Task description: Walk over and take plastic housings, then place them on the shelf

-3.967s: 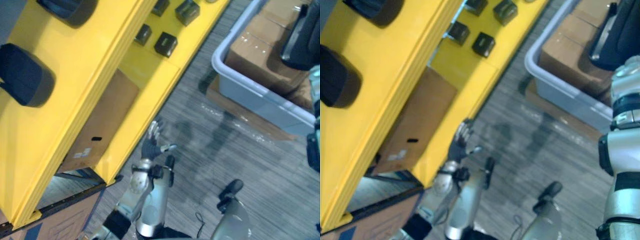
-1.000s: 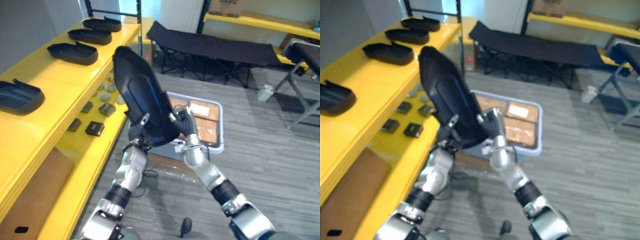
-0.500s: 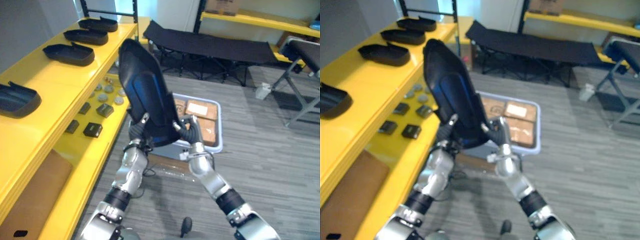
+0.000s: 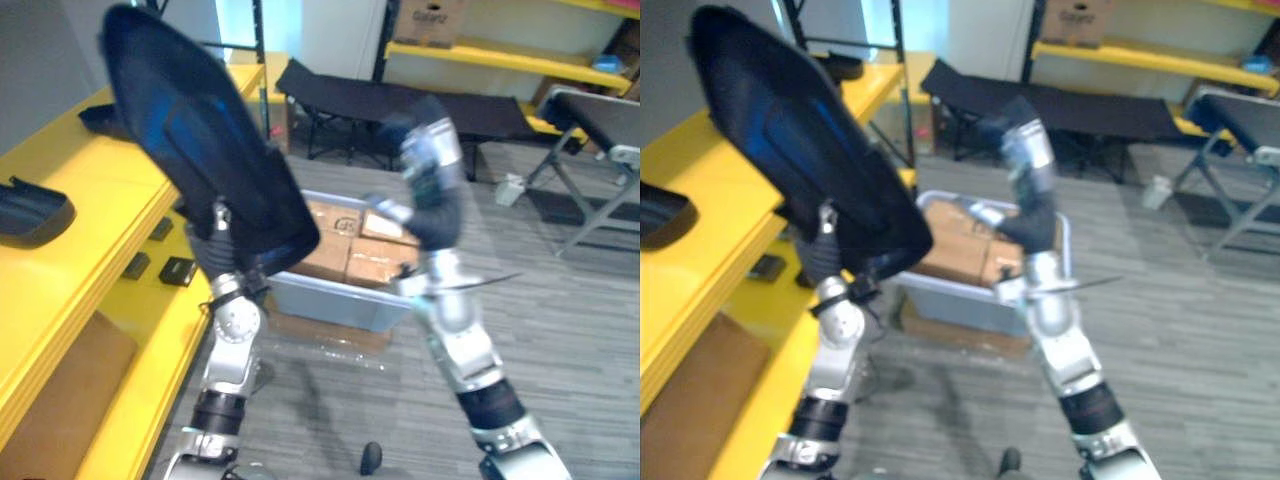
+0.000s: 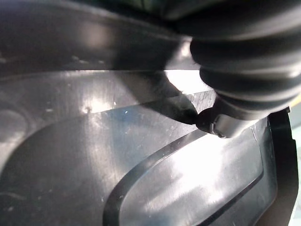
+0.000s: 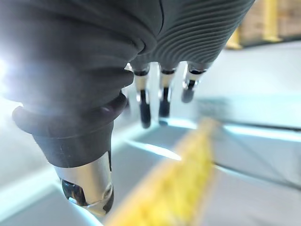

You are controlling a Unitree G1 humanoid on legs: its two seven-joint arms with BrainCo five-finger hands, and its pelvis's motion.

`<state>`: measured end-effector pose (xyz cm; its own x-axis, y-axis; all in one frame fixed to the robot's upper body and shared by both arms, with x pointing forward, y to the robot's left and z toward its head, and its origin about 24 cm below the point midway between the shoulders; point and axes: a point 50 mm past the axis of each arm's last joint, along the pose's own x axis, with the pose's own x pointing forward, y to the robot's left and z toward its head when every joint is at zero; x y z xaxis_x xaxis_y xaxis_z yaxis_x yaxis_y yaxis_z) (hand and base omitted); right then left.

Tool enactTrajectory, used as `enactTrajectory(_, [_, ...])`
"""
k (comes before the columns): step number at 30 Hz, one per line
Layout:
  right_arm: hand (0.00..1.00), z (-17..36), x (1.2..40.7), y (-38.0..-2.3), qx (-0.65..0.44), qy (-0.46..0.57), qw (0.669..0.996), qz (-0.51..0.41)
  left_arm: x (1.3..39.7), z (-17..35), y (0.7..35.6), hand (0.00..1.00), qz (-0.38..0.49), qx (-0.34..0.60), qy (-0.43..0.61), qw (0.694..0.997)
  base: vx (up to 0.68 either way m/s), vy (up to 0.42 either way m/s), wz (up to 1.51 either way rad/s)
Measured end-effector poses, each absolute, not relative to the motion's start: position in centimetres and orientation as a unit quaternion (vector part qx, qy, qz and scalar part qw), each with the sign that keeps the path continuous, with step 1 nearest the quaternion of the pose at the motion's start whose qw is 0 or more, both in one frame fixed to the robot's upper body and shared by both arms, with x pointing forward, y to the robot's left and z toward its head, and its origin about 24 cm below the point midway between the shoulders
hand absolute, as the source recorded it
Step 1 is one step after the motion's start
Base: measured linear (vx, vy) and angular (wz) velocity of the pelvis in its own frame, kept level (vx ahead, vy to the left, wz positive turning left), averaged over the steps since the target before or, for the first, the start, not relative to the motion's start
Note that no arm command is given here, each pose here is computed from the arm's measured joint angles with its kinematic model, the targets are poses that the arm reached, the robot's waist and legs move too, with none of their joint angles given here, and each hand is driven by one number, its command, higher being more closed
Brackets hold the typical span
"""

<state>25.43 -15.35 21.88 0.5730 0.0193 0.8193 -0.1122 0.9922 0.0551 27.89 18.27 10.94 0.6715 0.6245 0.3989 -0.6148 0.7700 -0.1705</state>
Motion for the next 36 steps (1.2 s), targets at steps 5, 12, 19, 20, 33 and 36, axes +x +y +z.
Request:
enactTrajectory(5, [0.00,20.3,22.9,-21.3,-0.006,-0.443,0.895,-0.054,26.4,10.2,22.0,1.00,0.458,0.070,-0.217,0.859,0.01,0.018,-0.21])
enactTrajectory(12, [0.00,13.2,20.5,-26.1,0.040,-0.302,0.933,-0.193,25.1,8.8,24.1,1.00,0.518,0.104,-0.196,0.826,0.02,0.017,-0.12])
enactTrajectory(19, [0.00,1.3,17.9,-25.8,0.098,-0.043,0.952,-0.287,21.3,7.8,23.0,1.00,0.502,0.030,-0.201,0.841,0.00,0.025,0.05])
enactTrajectory(20, [0.00,0.7,17.8,-25.7,0.099,-0.030,0.951,-0.291,21.0,7.8,22.6,1.00,0.491,0.014,-0.204,0.847,-0.04,0.072,0.30])
enactTrajectory(33, [0.00,-0.3,20.2,-21.1,0.118,-0.006,0.976,-0.186,15.9,9.1,24.1,1.00,0.503,0.034,-0.219,0.836,0.00,0.049,0.43])
enactTrajectory(36, [0.00,0.9,22.5,-18.1,0.129,-0.024,0.986,-0.102,13.5,10.0,26.3,1.00,0.552,0.075,-0.229,0.798,0.04,-0.021,0.64])
